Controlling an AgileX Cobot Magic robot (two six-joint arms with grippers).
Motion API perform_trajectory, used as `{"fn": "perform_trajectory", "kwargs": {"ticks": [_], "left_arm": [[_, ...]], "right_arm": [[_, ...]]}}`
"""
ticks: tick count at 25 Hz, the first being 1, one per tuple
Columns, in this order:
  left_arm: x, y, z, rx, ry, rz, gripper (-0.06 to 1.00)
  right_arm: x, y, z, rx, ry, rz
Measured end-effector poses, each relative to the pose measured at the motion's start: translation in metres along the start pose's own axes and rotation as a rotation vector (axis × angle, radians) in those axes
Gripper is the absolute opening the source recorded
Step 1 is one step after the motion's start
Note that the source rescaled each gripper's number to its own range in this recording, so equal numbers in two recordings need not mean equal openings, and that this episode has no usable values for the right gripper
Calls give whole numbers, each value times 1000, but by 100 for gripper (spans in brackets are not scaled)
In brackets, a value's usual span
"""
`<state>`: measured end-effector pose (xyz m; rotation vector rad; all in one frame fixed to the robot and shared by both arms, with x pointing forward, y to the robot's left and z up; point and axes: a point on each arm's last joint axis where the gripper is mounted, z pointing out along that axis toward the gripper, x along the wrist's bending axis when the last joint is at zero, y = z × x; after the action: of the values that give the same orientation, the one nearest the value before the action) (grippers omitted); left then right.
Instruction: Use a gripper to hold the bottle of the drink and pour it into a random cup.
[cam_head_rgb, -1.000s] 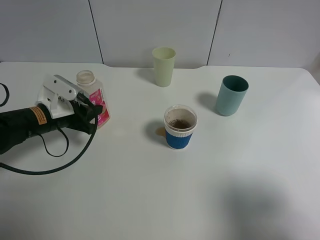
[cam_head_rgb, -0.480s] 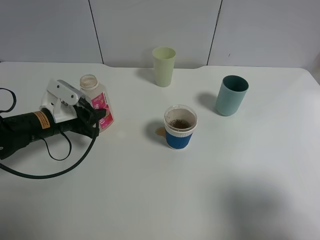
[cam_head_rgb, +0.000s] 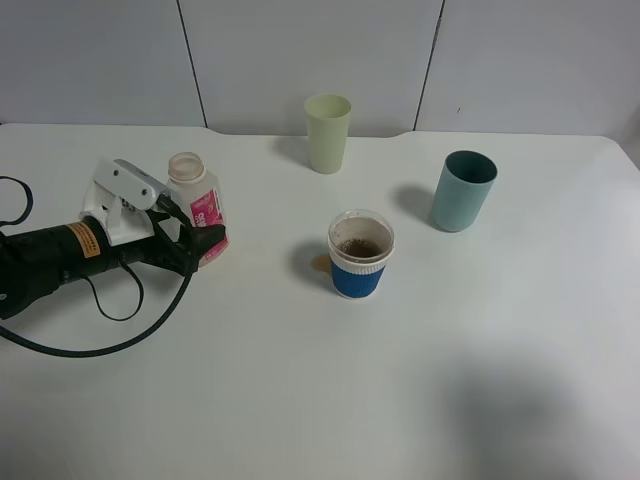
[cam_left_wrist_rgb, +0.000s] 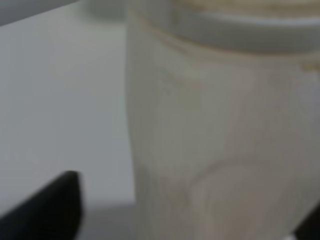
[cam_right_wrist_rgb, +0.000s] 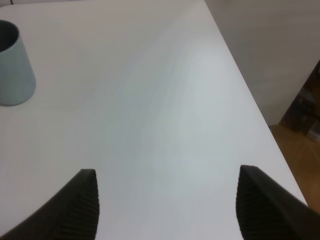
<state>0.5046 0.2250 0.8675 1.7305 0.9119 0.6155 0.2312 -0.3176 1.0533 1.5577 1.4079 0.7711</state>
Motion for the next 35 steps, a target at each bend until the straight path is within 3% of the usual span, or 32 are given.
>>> {"fn": "perform_trajectory", "kwargs": {"ticks": [2,5,12,20,28,35], "left_arm": [[0,0,0,0,0,0,94],[0,3,-1,-6,3,7,99],[-1,38,-18,-55,37,59,99],[-10,70,-61,-118,128,72,100],[-17,104,-101,-170,206,-74,100],[-25,126,-142,-213,303,-78,100]], "right_arm": [[0,0,0,0,0,0],[0,0,0,0,0,0],[0,0,0,0,0,0],[0,0,0,0,0,0],[0,0,0,0,0,0],[0,0,0,0,0,0]]}}
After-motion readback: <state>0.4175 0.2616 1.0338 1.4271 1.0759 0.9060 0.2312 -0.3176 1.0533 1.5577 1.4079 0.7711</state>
